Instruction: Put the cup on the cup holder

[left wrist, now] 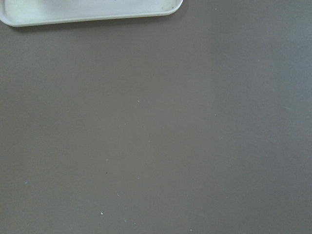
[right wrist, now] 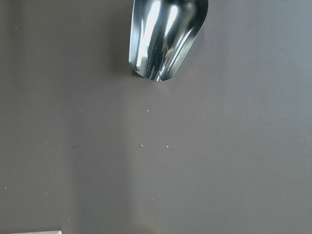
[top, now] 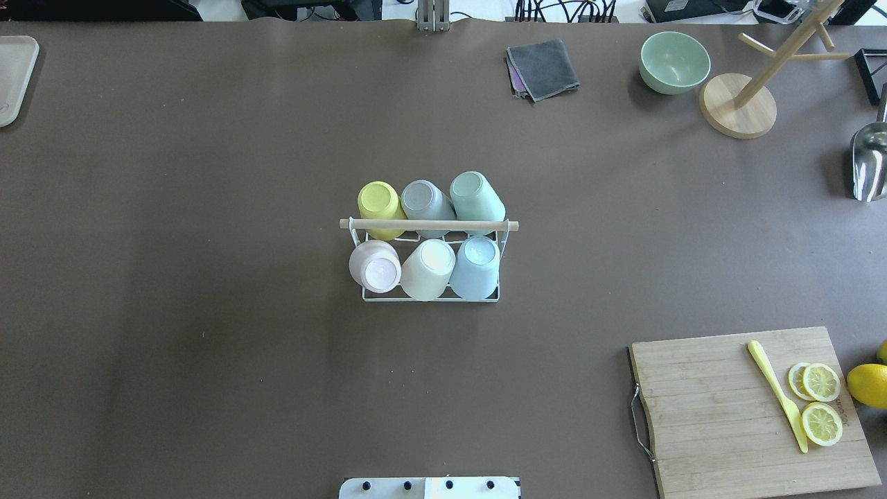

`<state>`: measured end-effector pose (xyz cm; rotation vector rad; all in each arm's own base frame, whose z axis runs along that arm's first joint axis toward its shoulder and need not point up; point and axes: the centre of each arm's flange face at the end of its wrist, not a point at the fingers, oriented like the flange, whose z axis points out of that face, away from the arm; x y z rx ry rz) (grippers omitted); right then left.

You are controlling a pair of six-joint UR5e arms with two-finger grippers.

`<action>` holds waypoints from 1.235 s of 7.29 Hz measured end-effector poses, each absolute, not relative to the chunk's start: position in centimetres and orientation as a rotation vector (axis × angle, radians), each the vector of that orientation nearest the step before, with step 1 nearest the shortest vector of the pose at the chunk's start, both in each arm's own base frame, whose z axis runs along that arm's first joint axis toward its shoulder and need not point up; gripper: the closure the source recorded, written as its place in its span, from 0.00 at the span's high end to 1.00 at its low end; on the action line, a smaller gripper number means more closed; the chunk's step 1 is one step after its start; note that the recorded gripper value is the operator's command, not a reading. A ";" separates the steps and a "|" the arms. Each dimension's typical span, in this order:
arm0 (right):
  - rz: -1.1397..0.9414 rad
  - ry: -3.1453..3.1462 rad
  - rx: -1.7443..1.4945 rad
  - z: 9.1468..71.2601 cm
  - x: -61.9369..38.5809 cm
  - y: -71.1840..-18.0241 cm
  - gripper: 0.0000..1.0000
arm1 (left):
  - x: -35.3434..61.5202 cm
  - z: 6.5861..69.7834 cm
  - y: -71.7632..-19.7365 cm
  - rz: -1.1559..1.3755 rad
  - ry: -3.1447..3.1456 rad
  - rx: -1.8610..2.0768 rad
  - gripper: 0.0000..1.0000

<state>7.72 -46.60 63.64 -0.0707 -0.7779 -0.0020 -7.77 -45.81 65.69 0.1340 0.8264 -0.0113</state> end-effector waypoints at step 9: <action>0.001 -0.776 -0.080 64.1 7.7 -46.1 1.00 | -7.6 65.8 -45.5 0.000 0.824 0.147 0.99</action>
